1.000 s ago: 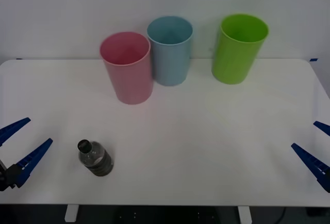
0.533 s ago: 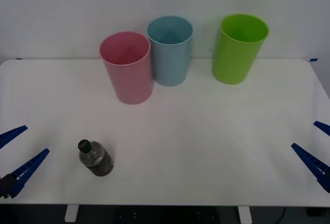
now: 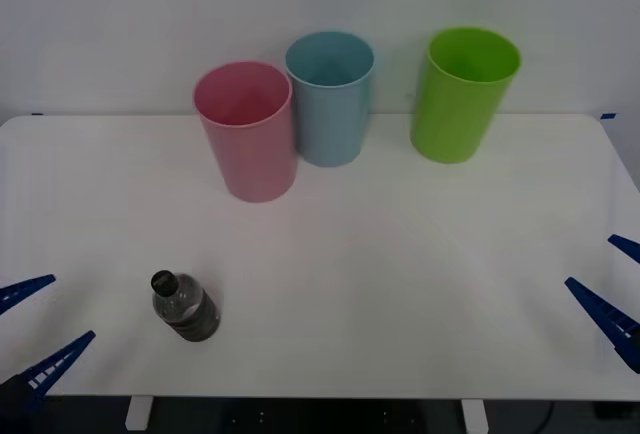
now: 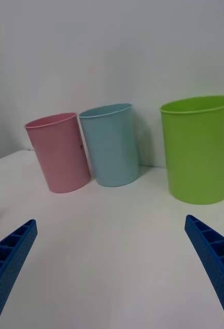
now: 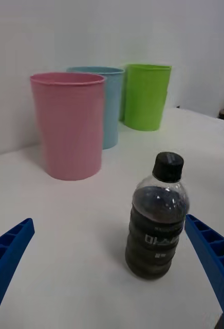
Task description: Grasp the object on the table and drop it into the matching bin: aluminum can to the light blue bin, PET bottle to the pink bin.
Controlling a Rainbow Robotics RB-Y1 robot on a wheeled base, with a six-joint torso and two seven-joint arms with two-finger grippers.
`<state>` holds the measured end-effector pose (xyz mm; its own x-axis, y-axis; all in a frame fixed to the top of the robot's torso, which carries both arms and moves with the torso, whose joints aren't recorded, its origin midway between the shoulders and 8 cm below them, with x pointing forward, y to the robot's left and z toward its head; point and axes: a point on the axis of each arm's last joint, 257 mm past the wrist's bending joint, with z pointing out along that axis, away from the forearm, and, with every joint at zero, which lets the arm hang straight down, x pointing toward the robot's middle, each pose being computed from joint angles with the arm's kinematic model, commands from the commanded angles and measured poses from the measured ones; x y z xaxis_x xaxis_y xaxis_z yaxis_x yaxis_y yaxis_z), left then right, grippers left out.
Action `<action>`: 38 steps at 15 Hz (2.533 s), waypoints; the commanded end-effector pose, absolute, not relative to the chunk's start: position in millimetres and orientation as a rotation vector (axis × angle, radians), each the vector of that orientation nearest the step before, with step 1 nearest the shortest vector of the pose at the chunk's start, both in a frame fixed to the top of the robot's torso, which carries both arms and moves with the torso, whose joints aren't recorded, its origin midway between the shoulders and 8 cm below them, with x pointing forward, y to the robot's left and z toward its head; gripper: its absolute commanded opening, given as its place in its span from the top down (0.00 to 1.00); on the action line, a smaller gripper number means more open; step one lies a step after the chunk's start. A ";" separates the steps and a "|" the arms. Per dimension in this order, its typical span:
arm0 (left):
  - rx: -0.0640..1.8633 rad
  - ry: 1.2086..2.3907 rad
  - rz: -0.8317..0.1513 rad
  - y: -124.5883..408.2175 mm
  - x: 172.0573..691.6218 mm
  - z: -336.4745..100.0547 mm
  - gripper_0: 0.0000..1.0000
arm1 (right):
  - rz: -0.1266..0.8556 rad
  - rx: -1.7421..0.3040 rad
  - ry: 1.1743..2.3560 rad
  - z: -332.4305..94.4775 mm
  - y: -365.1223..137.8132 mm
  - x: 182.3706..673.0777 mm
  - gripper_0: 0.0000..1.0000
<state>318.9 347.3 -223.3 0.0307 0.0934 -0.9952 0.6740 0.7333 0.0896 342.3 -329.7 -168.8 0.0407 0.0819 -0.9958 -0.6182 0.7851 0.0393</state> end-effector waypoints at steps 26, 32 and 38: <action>0.804 1.474 -0.551 265.9 354.1 -300.0 0.00 | 0.567 -0.465 1.441 -168.9 -329.7 342.3 0.00; 0.812 1.463 -0.569 241.5 363.0 -305.1 0.00 | 0.567 -0.465 1.441 -168.9 -329.7 342.3 0.00; 0.812 1.456 -0.573 222.8 373.1 -307.7 0.00 | 0.567 -0.465 1.441 -168.9 -329.7 342.3 0.00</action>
<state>371.5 225.0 -307.3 0.0611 0.1334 -0.9892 0.7723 0.6215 0.1316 342.3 -329.7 -168.9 0.0407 0.0821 -0.9958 -0.6182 0.7850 0.0395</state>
